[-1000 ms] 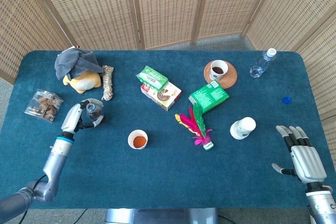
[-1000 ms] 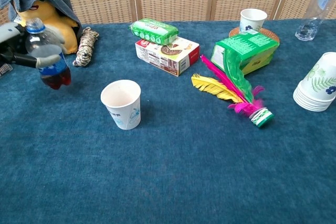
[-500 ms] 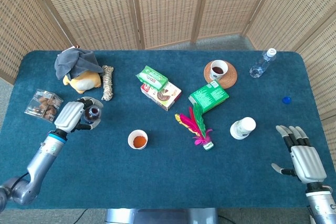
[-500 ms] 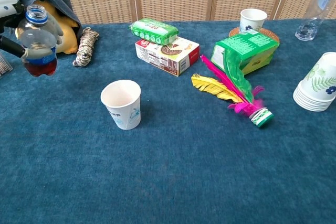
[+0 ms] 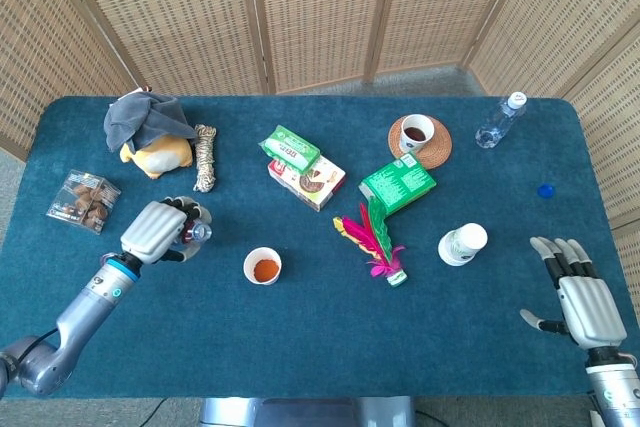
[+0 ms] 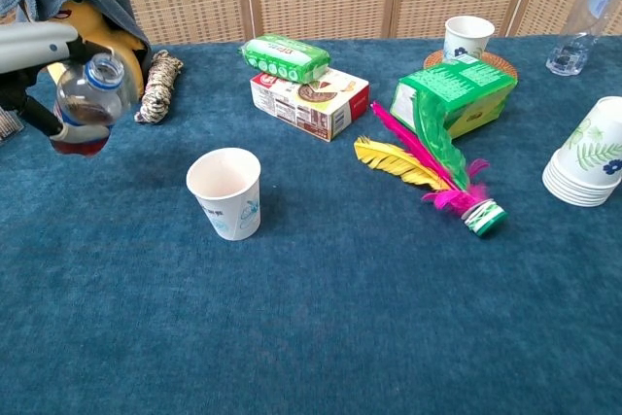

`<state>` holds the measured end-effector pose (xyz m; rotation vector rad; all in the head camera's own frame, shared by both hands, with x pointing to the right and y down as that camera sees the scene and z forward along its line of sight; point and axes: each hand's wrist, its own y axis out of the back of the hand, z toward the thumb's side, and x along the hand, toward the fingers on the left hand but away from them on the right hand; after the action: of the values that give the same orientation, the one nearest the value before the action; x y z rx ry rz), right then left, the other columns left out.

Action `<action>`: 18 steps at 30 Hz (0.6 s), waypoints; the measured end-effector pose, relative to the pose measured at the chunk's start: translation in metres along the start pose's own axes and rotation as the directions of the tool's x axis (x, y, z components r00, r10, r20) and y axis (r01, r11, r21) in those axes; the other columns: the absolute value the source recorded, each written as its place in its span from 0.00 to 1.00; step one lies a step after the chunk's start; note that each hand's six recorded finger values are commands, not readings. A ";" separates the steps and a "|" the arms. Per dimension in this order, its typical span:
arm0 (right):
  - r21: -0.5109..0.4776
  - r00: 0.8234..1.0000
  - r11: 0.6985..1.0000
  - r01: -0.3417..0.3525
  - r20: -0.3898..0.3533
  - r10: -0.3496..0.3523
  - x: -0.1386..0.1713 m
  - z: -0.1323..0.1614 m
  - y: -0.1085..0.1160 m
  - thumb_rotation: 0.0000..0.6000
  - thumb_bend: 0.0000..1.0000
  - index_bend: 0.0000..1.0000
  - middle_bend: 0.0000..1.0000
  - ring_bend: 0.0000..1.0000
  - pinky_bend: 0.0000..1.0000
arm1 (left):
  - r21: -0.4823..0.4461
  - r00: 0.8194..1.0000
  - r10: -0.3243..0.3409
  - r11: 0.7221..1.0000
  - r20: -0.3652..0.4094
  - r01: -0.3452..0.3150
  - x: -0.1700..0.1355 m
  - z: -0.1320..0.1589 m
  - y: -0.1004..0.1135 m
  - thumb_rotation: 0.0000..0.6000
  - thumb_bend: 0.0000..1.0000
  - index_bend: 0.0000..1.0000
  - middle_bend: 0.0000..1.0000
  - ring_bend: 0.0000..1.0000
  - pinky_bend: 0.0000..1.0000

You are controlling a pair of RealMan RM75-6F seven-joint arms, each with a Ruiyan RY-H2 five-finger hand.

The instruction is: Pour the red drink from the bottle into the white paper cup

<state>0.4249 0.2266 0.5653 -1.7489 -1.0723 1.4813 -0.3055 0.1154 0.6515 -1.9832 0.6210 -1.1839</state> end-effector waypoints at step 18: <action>-0.025 1.000 1.000 0.019 0.003 -0.019 0.001 -0.003 0.007 1.00 0.00 0.00 0.00 0.00 0.00 | 0.307 0.998 -0.057 0.951 0.028 0.045 0.002 0.013 0.001 1.00 0.43 0.52 0.42 0.29 0.43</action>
<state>0.4288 0.2241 0.5593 -1.7491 -1.1101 1.4658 -0.2932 0.1177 0.6475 -1.7607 0.3439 -1.1930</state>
